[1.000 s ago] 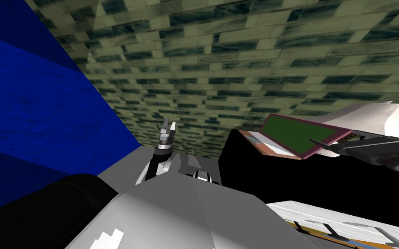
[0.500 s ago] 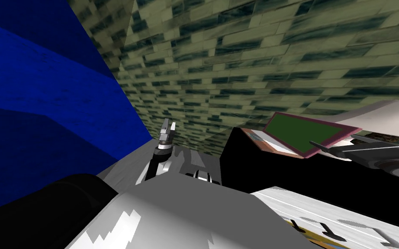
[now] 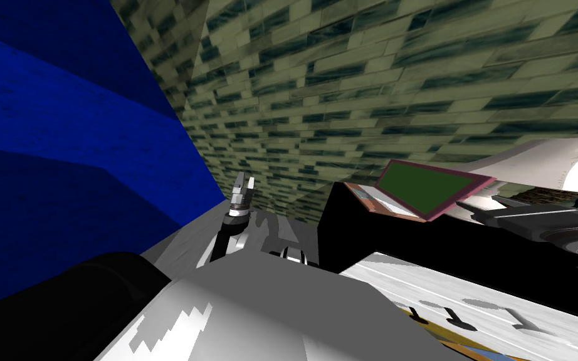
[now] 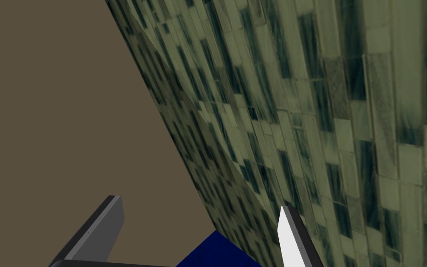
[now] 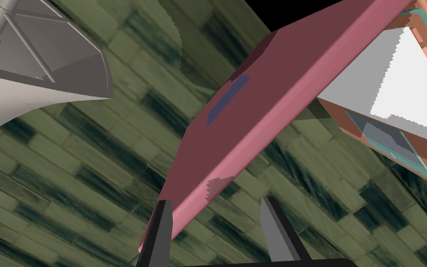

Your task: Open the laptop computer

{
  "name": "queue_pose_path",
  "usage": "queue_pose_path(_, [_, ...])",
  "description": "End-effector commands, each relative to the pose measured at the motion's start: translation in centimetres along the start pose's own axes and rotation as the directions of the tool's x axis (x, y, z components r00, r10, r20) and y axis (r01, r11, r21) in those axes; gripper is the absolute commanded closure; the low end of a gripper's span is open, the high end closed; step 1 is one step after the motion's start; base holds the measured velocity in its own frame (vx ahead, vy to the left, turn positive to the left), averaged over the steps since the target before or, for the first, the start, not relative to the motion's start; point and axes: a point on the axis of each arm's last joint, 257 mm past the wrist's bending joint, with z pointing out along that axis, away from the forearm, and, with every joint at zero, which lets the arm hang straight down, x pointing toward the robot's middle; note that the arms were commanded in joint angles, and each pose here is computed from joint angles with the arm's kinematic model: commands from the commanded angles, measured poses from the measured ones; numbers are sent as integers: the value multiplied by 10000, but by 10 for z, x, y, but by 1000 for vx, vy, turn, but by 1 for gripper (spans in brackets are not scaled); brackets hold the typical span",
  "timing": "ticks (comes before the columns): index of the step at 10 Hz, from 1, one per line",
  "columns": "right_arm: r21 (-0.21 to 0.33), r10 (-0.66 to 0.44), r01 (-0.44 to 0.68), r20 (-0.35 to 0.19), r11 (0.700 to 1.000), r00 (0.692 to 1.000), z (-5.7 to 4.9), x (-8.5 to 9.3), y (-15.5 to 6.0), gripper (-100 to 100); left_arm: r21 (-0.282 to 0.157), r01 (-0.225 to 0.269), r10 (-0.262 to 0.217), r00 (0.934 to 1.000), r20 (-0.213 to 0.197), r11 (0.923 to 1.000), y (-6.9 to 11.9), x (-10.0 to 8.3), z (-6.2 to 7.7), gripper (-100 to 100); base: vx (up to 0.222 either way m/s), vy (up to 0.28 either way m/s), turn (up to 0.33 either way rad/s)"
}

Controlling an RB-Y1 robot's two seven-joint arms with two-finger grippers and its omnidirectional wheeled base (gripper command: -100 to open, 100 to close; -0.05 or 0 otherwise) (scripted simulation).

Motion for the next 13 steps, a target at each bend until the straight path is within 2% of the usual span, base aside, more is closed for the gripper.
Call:
queue_pose_path(1, [80,-702,702,-36,9975,9975,0,0,5,100,0,1,-1,10000,0,10000,0,0,0,0,-26,17,38])
queue_pose_path(5, [257,-2096,2098,-114,9774,9777,0,0,15,100,0,0,0,10000,0,10000,0,0,0,0,-30,15,42])
queue_pose_path(9, [457,-3451,3457,-214,9372,9383,0,-3,23,100,0,0,0,10000,0,10000,0,0,0,0,-33,18,46])
queue_pose_path(10, [412,-3213,3218,-190,9459,9468,0,-3,22,100,0,0,0,10000,0,10000,0,0,0,0,-14,8,8])
queue_pose_path(11, [372,-3364,3371,-241,9407,9414,-3,-6,8,-100,-1,0,0,10000,0,10000,0,0,0,0,-15,-23,77])
queue_pose_path(13, [320,-3421,3429,-287,9388,9392,-6,-9,-6,-100,0,-1,1,10000,-1,10000,0,0,0,0,-16,-46,110])
